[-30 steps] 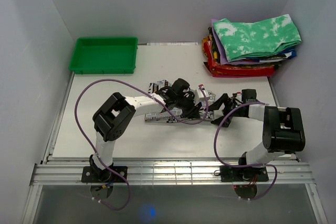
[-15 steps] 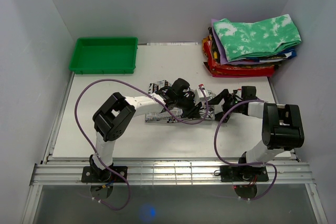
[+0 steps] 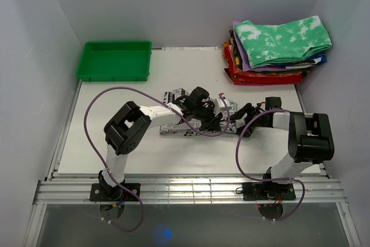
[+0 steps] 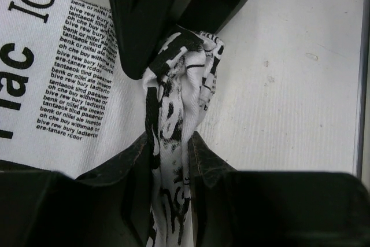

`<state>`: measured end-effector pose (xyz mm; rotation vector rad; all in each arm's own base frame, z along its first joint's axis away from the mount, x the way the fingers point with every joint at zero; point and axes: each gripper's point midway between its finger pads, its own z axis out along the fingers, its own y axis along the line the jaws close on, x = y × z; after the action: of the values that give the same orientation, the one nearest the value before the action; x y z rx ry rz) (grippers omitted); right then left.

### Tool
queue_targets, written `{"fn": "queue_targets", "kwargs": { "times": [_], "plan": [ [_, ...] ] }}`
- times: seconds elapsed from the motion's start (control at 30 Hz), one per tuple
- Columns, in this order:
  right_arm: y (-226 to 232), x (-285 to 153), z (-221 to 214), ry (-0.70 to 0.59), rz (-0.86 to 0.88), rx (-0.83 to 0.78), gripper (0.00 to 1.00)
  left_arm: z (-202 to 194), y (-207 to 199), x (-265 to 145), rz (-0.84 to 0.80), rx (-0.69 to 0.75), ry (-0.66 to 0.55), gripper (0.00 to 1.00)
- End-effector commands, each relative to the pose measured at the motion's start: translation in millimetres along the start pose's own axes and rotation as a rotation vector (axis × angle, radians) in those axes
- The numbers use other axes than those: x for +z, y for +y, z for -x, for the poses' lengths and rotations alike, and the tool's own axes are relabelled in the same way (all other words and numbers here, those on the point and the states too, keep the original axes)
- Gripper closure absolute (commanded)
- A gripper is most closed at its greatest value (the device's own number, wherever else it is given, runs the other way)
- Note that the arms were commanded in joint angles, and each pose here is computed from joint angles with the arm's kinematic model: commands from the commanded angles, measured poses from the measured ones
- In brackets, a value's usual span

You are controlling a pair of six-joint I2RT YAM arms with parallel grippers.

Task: Fold and stack the trousers
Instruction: Neatly place the folded trousers to the corner

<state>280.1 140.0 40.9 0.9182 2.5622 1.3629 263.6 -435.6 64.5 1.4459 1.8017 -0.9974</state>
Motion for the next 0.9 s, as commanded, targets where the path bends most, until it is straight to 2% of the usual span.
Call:
{"fn": "queue_targets", "kwargs": {
  "times": [0.0,0.13,0.17,0.23,0.27,0.3,0.37,0.4,0.47,0.5,0.53,0.6,0.63,0.73,0.87],
  "plan": [
    [-19,-2,-13,0.011,-0.055,0.029,0.28,29,2,-2,-0.017,0.023,-0.074,1.00],
    [-19,2,-5,-0.010,-0.056,0.011,0.46,31,0,-3,-0.024,0.039,-0.080,1.00],
    [-18,2,-3,-0.012,-0.053,0.005,0.54,30,1,-2,-0.025,0.038,-0.076,1.00],
    [-14,2,2,-0.023,-0.057,-0.018,0.62,30,1,-3,-0.022,0.041,-0.074,1.00],
    [-13,1,3,-0.024,-0.060,-0.025,0.76,33,0,-6,-0.021,0.038,-0.075,0.83],
    [-13,1,4,-0.026,-0.067,-0.029,0.82,37,0,-7,-0.021,0.042,-0.080,0.71],
    [-10,-1,9,-0.037,-0.075,-0.065,0.92,36,-3,-16,-0.017,-0.003,-0.057,0.56],
    [-9,-1,9,-0.038,-0.077,-0.070,0.92,47,-6,-28,-0.010,-0.012,-0.078,0.49],
    [-7,-2,11,-0.041,-0.077,-0.099,0.92,51,0,-49,0.013,-0.087,-0.084,0.43],
    [-6,-3,12,-0.042,-0.076,-0.114,0.92,59,-3,-66,0.022,-0.156,-0.106,0.35],
    [-5,-4,13,-0.043,-0.080,-0.142,0.92,60,-4,-78,0.017,-0.199,-0.109,0.33],
    [-3,-6,15,-0.047,-0.087,-0.172,0.92,51,9,-111,0.066,-0.385,-0.105,0.30],
    [-2,-8,16,-0.052,-0.091,-0.187,0.92,48,7,-132,0.088,-0.432,-0.115,0.24],
    [-3,-12,14,-0.054,-0.105,-0.213,0.92,12,23,-183,0.211,-0.640,-0.097,0.19],
    [-8,-17,8,-0.050,-0.142,-0.237,0.92,-66,46,-234,0.415,-0.965,-0.019,0.19]
  ]
}}
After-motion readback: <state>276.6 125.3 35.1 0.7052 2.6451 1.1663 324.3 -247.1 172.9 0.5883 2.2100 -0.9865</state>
